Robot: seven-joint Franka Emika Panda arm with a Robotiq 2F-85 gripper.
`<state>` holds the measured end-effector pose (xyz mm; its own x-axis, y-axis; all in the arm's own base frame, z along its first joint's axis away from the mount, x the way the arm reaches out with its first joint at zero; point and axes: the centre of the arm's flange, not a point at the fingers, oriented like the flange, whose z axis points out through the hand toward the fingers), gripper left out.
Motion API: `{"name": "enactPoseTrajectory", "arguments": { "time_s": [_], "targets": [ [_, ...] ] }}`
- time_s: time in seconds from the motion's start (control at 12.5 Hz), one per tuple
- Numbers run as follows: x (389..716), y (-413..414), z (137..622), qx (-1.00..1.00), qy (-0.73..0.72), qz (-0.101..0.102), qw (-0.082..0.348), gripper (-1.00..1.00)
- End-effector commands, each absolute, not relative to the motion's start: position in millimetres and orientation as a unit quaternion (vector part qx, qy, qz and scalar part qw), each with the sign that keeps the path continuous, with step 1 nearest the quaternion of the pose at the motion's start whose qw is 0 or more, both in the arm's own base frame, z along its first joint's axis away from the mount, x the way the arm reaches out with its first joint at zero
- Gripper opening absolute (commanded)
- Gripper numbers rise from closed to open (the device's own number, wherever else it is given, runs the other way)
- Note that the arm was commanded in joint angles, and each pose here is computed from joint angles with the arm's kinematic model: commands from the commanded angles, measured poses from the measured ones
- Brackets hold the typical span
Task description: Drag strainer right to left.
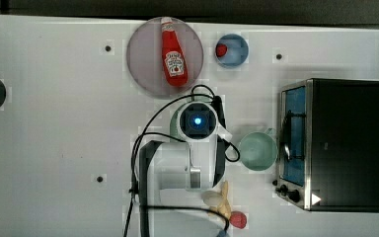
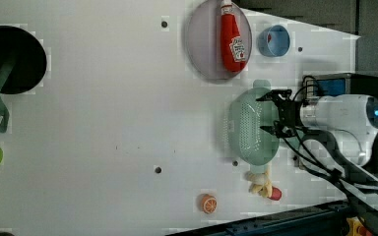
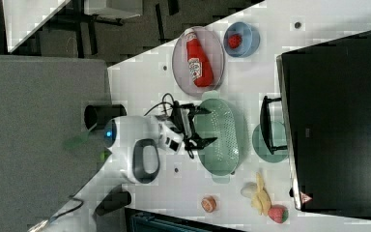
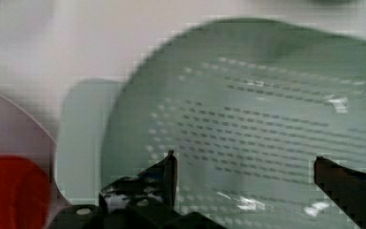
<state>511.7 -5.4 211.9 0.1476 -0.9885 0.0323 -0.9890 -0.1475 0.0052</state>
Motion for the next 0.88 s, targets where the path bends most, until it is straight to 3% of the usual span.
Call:
{"name": "enactPoseTrajectory", "arguments": {
  "time_s": [0.08, 0.88],
  "targets": [
    [486.5, 14.8, 164.1, 0.74, -0.672, -0.016, 0.03, 1.0],
    [481.0, 54.4, 142.7, 0.734, -0.679, -0.015, 0.027, 1.0]
  ]
}}
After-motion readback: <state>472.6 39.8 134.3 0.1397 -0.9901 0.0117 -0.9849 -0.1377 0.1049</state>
